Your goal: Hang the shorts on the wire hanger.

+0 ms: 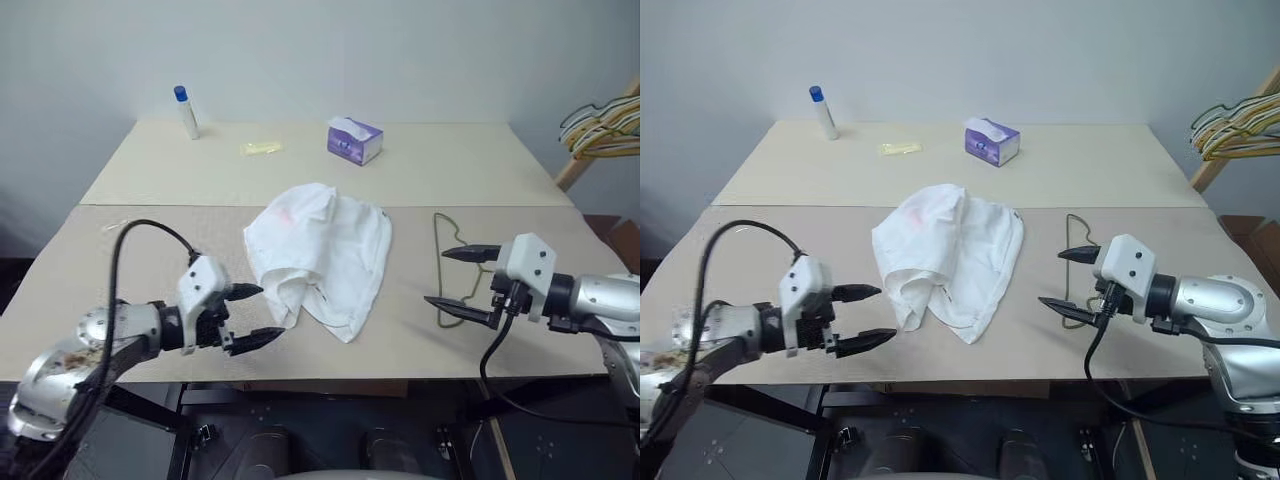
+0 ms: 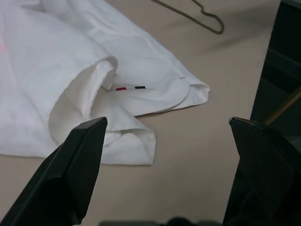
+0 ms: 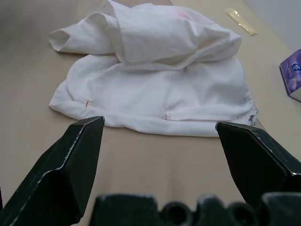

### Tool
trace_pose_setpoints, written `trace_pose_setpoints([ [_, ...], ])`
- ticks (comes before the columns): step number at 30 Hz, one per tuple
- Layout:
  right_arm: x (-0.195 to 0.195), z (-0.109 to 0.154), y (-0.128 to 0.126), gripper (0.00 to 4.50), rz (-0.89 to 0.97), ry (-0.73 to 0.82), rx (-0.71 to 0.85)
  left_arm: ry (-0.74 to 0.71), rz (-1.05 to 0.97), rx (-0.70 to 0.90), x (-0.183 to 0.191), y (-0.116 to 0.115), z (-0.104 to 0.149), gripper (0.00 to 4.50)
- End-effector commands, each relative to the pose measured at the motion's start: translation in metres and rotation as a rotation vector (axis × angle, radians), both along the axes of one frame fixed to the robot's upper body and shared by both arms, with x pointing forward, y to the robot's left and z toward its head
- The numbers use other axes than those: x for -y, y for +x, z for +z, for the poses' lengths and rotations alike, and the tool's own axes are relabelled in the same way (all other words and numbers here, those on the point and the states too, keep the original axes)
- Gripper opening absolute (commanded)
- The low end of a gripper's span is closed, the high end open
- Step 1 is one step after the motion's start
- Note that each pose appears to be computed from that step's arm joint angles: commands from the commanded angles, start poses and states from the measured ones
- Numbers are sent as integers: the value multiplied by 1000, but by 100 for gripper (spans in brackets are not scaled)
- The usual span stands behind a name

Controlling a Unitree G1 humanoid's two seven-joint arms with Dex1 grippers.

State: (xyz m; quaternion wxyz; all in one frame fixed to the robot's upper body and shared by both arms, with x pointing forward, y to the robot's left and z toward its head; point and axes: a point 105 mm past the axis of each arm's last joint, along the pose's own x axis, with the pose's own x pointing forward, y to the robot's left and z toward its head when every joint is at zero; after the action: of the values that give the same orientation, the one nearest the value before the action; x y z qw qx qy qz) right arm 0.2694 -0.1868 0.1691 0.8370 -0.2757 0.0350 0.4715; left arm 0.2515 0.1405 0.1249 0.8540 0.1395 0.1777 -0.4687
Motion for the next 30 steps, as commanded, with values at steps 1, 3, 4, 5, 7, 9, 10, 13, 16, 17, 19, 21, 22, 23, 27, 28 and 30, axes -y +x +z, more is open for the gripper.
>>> trace_pose_setpoints([
  [1, -5, 9, -2, 445, 12, 16, 43, 85, 80, 3, 1, 15, -17, 450],
  [3, -6, 10, -1, 445, 13, 18, 49, 127, 107, -15, 5, 20, -27, 450],
  [4, -6, 11, -1, 445, 13, 19, 52, 147, 112, -30, 7, 22, -33, 450],
  [5, -6, 12, 0, 445, 12, 18, 56, 171, 111, -29, 8, 23, -38, 450],
  [7, -6, 13, 0, 445, 12, 17, 60, 192, 99, -43, 11, 23, -46, 450],
  [9, -6, 13, 0, 448, 14, 13, 58, 219, 98, -40, 12, 26, -51, 432],
  [10, -6, 12, -1, 450, 21, 11, 52, 232, 100, -35, 11, 27, -53, 412],
  [13, -9, 10, -5, 450, 63, 2, 31, 257, 121, -30, 8, 33, -58, 332],
  [16, -12, 9, -8, 450, 91, -2, 19, 264, 134, -34, 5, 34, -60, 230],
  [17, -12, 9, -7, 450, 92, -3, 19, 268, 138, -32, 4, 35, -61, 198],
  [19, -12, 8, -7, 450, 95, -4, 17, 264, 156, -32, 2, 37, -62, 127],
  [21, -12, 7, -8, 450, 114, -9, 3, 260, 173, -30, -1, 40, -62, 63],
  [22, -12, 7, -9, 450, 125, -13, -5, 263, 184, -25, -3, 42, -62, 32],
  [23, -12, 6, -9, 450, 136, -18, -13, 268, 200, -17, -6, 45, -62, 1],
  [27, -11, 5, -9, 450, 154, -28, -26, 291, 270, 31, -27, 62, -56, 1],
  [28, -10, 5, -8, 450, 155, -29, -29, 295, 298, 47, -35, 68, -52, 1],
  [30, -9, 5, -7, 450, 159, -30, -31, 315, 342, 81, -53, 78, -45, 1],
])
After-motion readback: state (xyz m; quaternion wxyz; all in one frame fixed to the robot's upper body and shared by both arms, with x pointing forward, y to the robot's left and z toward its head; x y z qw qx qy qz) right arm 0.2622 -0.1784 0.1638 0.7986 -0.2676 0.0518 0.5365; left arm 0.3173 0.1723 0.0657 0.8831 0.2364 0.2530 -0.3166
